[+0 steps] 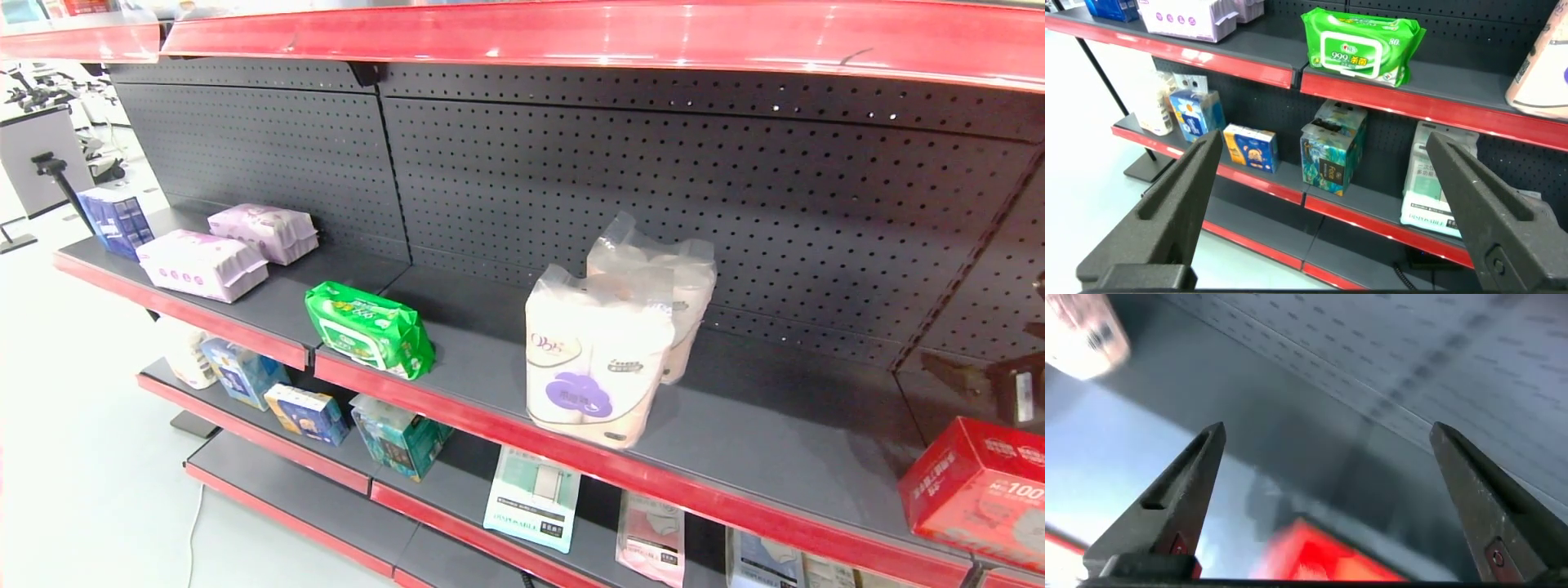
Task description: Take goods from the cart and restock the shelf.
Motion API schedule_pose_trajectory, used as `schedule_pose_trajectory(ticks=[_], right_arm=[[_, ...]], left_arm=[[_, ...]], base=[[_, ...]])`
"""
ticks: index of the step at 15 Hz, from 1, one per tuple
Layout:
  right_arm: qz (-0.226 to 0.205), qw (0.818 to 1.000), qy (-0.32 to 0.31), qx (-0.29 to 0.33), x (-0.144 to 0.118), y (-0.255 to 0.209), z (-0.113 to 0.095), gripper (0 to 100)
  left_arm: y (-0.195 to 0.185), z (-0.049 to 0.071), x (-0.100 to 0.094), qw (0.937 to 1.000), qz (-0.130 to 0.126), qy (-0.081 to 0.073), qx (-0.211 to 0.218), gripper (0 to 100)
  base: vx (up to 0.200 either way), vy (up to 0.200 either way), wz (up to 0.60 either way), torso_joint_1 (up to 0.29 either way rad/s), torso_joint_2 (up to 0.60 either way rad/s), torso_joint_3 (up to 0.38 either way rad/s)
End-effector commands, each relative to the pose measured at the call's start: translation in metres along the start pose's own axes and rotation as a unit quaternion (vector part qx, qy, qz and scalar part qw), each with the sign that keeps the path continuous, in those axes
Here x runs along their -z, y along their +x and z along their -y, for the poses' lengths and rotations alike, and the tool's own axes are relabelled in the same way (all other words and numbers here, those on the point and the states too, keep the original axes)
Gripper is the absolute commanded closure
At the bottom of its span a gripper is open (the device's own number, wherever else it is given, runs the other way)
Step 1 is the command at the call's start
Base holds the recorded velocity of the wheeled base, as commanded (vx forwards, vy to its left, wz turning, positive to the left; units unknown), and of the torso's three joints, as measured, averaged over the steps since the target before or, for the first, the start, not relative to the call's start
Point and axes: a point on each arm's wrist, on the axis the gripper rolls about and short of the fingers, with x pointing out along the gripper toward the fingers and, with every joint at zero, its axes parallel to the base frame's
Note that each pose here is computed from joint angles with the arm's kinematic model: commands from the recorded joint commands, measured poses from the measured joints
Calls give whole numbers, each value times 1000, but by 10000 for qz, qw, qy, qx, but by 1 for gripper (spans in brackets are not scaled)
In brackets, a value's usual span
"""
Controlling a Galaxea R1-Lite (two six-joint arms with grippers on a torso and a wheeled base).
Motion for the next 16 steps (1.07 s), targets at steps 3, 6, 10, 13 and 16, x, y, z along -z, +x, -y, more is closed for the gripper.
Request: schedule_pose_trajectory(ticks=[3, 6, 10, 13, 16], right_arm=[[547, 9965, 107, 620, 21, -102, -20, 0], [986, 9865, 1284, 263, 53, -128, -43, 0], [1814, 9777, 992, 381, 125, -158, -73, 0], [1661, 9813, 827, 519, 136, -161, -75, 0], [1561, 9838, 825, 315, 140, -160, -76, 0]], left_arm=[[0, 0, 0, 10000, -4, 0, -5, 0], [0, 0, 0, 10000, -4, 0, -5, 0], [0, 0, 0, 10000, -12, 0, -5, 0], [0, 0, 0, 10000, -4, 0, -5, 0], [0, 0, 0, 10000, -4, 0, -5, 0]], base=[[0, 0, 0, 0, 0, 0], [0, 0, 0, 0, 0, 0], [0, 0, 0, 0, 0, 0], [0, 0, 0, 0, 0, 0], [0, 0, 0, 0, 0, 0]])
